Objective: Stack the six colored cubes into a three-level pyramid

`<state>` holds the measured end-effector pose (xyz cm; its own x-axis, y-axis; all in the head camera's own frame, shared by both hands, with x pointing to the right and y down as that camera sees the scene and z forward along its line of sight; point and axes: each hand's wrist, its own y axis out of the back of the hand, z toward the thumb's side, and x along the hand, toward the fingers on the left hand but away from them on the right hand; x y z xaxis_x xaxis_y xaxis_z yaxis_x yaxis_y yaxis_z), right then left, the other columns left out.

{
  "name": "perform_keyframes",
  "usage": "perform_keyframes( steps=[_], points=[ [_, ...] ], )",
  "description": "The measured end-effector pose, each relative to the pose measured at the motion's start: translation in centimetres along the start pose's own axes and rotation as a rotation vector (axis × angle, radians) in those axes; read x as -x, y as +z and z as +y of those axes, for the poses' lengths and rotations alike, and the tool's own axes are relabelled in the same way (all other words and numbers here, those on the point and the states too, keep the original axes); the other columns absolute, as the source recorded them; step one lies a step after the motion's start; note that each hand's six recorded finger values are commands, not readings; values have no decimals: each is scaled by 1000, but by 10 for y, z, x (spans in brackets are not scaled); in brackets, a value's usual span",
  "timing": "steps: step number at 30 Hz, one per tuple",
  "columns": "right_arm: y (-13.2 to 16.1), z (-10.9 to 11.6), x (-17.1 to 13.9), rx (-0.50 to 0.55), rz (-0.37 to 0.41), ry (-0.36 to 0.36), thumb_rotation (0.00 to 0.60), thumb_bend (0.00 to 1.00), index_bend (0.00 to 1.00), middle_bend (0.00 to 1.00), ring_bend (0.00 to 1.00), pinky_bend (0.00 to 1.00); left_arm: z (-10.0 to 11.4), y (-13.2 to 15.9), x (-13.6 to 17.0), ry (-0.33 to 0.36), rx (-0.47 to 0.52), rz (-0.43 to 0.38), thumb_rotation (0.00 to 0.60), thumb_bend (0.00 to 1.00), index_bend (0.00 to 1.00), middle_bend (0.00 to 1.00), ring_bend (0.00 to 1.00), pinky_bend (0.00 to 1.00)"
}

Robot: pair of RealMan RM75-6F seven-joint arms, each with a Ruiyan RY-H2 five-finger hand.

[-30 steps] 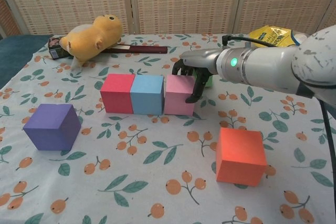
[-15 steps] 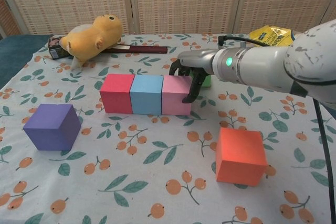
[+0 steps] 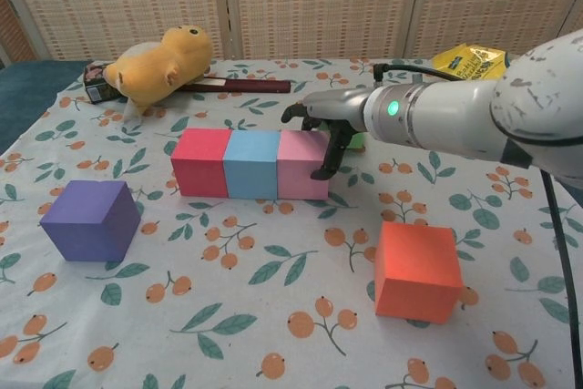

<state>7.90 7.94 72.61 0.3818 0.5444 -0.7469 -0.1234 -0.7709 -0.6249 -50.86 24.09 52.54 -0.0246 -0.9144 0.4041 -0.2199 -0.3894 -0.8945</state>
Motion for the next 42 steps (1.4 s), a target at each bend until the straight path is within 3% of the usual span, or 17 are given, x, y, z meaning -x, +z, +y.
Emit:
perform_keyframes(
  steps=[30, 35, 42],
  points=[
    [2, -1, -6, 21, 20, -1, 600, 264, 0, 137, 35, 103, -1, 0, 2, -8, -6, 4, 600, 287, 161, 53, 0, 72],
    [3, 4, -15, 43, 36, -7, 600, 264, 0, 45, 0, 56, 0, 1, 2, -3, -6, 0, 600, 290, 160, 52, 0, 72],
    [-9, 22, -50, 74, 58, -49, 600, 264, 0, 38, 0, 38, -1, 3, 1, -10, -9, -5, 600, 290, 160, 52, 0, 72]
  ],
)
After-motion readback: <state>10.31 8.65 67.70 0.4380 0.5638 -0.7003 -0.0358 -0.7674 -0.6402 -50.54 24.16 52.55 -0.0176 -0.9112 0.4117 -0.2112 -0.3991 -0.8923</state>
